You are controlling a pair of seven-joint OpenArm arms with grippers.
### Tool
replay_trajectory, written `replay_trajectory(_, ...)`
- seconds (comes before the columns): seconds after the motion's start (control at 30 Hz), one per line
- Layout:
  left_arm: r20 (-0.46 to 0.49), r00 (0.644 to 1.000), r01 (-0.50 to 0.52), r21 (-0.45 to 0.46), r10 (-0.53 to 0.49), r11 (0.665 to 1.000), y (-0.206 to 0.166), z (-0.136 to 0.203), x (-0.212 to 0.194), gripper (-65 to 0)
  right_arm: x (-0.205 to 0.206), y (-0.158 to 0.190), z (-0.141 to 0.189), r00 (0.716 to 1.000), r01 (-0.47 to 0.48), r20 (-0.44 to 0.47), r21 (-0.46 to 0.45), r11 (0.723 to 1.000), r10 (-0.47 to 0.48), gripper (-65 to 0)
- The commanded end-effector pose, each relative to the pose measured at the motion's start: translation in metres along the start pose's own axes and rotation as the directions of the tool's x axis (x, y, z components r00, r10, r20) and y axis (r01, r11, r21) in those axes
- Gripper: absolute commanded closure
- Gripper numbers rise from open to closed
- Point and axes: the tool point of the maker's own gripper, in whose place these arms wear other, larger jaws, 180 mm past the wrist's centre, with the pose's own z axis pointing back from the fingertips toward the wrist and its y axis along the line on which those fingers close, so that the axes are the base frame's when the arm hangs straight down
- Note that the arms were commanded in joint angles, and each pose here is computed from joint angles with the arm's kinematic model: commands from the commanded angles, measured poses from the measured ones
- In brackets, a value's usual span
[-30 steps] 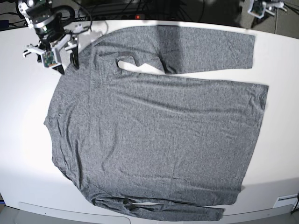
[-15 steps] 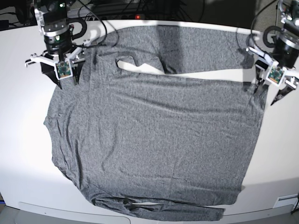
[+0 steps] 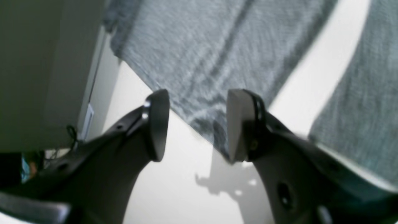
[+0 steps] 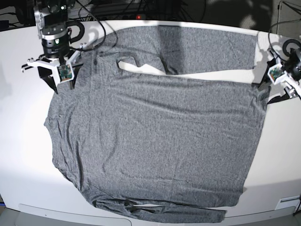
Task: Fold the T-shirt properly
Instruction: 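Move both grippers down to the shirt's shoulder corners, then grasp the shirt edge near the collar with the right gripper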
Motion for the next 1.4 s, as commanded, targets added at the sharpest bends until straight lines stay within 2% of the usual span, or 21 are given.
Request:
replay_trajectory(0.0,-0.003,0.999,0.051,0.003,-0.051,0.999,0.011,0.003,-0.003,-29.2,0.01,-0.007,0.0,0.999,-0.011,0.034,-0.022,1.0,0.011,-25.6)
replay_trajectory(0.17,-0.066,0.981,0.171,-0.137,-0.181,0.976,-0.012,0.001,-0.028,-29.2,0.01,-0.009,-0.002,1.0,-0.007,0.027,-0.03,1.0,0.007,-25.6)
replay_trajectory(0.3,-0.057,0.969,0.227,-0.182,-0.24,0.957,-0.015,-0.014,-0.029,-29.2,0.013,-0.011,-0.003,0.999,-0.006,0.034,-0.035,0.999,0.007,-25.6)
replay_trajectory(0.7,-0.134,0.952,0.224,-0.311,-0.276,0.924,-0.031,-0.044,-0.068,-29.2,0.013,-0.011,-0.004,0.999,-0.004,0.035,-0.035,0.999,0.006,-25.6)
replay_trajectory(0.83,-0.175,0.912,0.281,-0.391,-0.37,0.877,-0.037,-0.044,-0.094,-29.2,0.013,-0.011,-0.004,0.999,-0.004,0.035,-0.035,0.999,0.006,-25.6)
replay_trajectory(0.93,-0.185,0.912,0.26,-0.428,-0.365,0.866,-0.05,-0.041,-0.105,-28.6,0.013,-0.011,-0.004,0.999,0.0,0.035,-0.033,0.999,0.001,-25.6)
replay_trajectory(1.0,-0.163,0.923,0.249,-0.442,-0.35,0.862,-0.057,-0.039,-0.103,-21.0,0.013,-0.008,-0.004,0.999,0.033,0.035,-0.019,0.999,-0.032,-25.6)
replay_trajectory(1.1,-0.154,0.925,0.25,-0.439,-0.346,0.863,-0.057,-0.039,-0.101,-0.4,0.014,-0.005,-0.005,0.995,0.098,0.035,0.005,0.995,-0.098,-25.6)
replay_trajectory(1.17,-0.154,0.931,0.239,-0.43,-0.331,0.871,-0.055,-0.04,-0.1,0.0,0.016,-0.005,-0.01,0.989,0.146,0.022,0.015,0.989,-0.146,-25.6)
replay_trajectory(1.27,-0.151,0.954,0.182,-0.397,-0.259,0.9,-0.053,-0.043,-0.093,0.0,0.021,-0.007,-0.02,0.983,0.182,0.001,0.025,0.983,-0.182,-25.6)
replay_trajectory(1.3,-0.15,0.96,0.162,-0.385,-0.235,0.909,-0.052,-0.044,-0.091,0.0,0.022,-0.003,-0.023,0.987,0.161,-0.018,0.057,0.985,-0.16,-25.6)
replay_trajectory(1.37,-0.147,0.969,0.133,-0.368,-0.199,0.92,-0.051,-0.046,-0.087,0.0,0.022,0.016,-0.028,0.994,0.092,-0.068,0.178,0.98,-0.081,-25.7)
